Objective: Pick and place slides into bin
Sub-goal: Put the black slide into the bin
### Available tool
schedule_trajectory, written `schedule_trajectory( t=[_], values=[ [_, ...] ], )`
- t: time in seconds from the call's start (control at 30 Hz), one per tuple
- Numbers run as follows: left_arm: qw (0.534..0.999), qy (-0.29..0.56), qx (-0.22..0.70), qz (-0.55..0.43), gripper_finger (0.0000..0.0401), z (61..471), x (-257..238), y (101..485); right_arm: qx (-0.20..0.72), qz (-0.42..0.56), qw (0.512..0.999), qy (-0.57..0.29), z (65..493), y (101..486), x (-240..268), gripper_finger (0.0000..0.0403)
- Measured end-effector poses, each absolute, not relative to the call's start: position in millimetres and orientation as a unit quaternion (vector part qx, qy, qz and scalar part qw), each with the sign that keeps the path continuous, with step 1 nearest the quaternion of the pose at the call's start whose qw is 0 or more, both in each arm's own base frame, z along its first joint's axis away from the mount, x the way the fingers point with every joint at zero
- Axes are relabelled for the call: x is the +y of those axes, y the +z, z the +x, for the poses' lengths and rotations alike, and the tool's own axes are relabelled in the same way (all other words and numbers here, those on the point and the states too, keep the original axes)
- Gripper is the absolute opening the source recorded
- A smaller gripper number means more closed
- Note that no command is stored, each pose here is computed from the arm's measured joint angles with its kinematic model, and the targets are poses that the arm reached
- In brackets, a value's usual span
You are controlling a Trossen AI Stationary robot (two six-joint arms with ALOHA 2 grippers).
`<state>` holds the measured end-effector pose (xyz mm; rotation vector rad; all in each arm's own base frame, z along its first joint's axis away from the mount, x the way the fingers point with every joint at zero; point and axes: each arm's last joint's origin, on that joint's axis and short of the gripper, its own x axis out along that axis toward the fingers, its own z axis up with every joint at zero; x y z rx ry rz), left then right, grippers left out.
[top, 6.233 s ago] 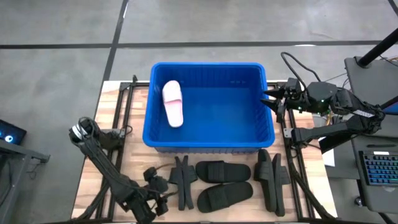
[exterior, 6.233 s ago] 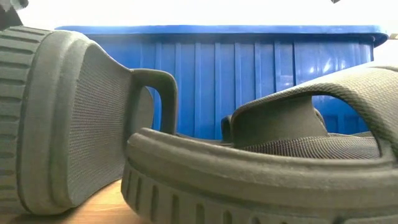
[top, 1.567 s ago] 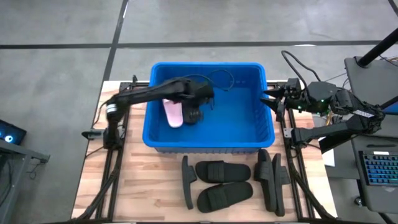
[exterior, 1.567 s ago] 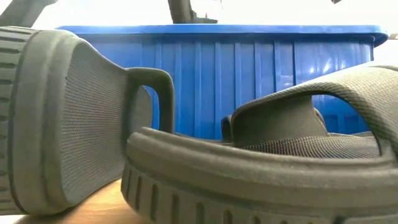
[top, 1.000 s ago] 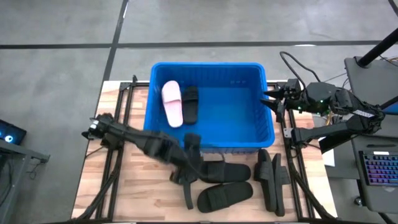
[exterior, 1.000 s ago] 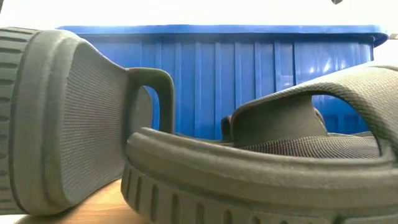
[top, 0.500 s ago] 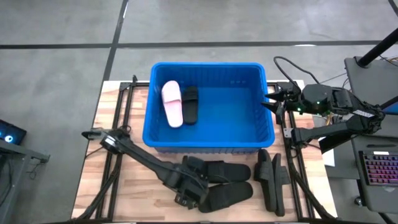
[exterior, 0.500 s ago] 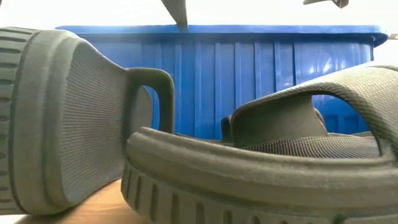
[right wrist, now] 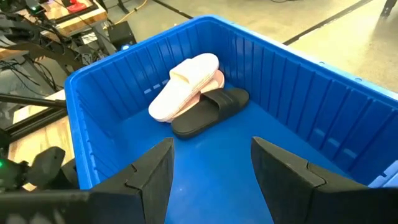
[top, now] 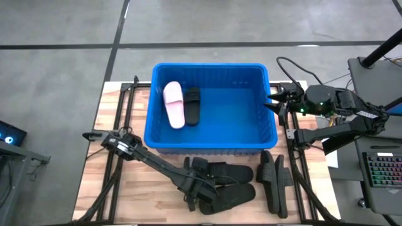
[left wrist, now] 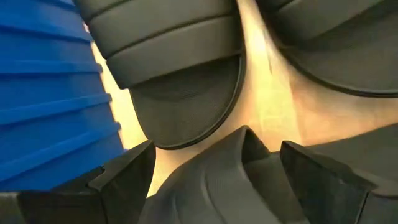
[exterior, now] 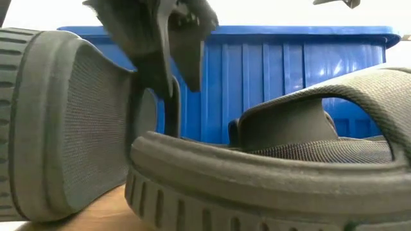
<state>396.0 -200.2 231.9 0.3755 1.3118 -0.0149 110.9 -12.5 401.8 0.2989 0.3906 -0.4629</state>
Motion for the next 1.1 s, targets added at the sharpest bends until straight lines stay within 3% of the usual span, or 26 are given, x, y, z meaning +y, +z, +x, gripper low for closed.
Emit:
schedule_trajectory(
  t=[0.3, 0.4, 0.67, 0.87, 1.1],
  values=[
    [0.688, 0.054, 0.702, 0.176, 0.0328, 380.7, -191.6, 207.2, 0.193, 0.146, 0.943, -0.227, 110.8, 401.6, -12.5, 0.0203],
    [0.672, 0.050, 0.718, 0.172, 0.0311, 379.2, -191.7, 197.5, 0.194, 0.145, 0.943, -0.227, 110.8, 401.4, -12.5, 0.0203],
    [0.632, 0.066, 0.763, 0.122, 0.0168, 378.7, -197.2, 164.6, 0.209, 0.141, 0.940, -0.229, 109.4, 398.7, -12.5, 0.0203],
    [0.638, 0.077, 0.757, 0.117, 0.0027, 372.5, -197.7, 178.2, 0.213, 0.140, 0.939, -0.230, 108.7, 398.0, -12.5, 0.0203],
    [0.658, 0.024, 0.750, 0.061, 0.0002, 353.1, -192.5, 237.3, 0.218, 0.139, 0.938, -0.230, 108.1, 397.1, -12.4, 0.0203]
  ],
)
